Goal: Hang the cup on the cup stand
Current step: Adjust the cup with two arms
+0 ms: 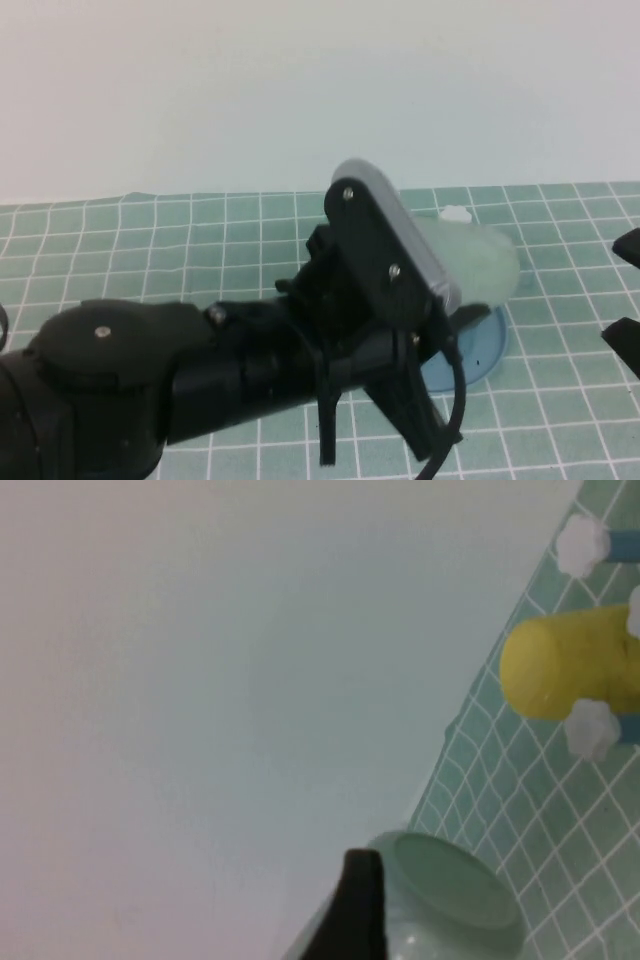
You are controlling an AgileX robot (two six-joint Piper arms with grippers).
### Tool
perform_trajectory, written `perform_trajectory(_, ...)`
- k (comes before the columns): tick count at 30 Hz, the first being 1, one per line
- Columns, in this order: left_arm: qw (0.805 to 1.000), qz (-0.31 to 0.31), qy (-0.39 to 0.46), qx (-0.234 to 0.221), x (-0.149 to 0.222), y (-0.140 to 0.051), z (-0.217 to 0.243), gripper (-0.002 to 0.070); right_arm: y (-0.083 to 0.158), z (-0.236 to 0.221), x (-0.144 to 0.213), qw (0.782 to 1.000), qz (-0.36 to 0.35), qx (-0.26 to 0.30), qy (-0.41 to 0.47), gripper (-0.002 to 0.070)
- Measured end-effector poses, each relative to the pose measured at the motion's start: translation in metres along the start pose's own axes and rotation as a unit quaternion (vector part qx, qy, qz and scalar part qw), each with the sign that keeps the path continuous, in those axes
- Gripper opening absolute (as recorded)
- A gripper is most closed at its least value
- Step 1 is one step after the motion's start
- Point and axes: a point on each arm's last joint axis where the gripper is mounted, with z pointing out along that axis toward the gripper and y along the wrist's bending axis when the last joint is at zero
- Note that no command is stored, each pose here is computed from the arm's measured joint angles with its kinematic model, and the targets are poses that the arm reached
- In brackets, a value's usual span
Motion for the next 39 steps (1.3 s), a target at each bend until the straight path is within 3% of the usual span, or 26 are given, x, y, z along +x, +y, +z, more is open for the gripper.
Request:
perform_trajectory(13, 1.000, 0.015, -0.016, -0.003, -0.011, 0.002, -0.001, 0.0012, 0.012, 0.015, 0.003, 0.995, 0.099, 0.012, 0.013, 0.0661)
perform_trajectory(31, 0.999, 0.018, -0.029, 0.009, -0.017, 0.000, -0.001, 0.0012, 0.025, 0.019, 0.007, 0.996, 0.079, 0.004, 0.034, 0.0689)
perform_trajectory(39, 0.999, 0.019, -0.031, 0.011, -0.018, 0.000, -0.001, 0.0012, 0.029, 0.038, 0.014, 0.993, 0.093, 0.031, 0.063, 0.0692)
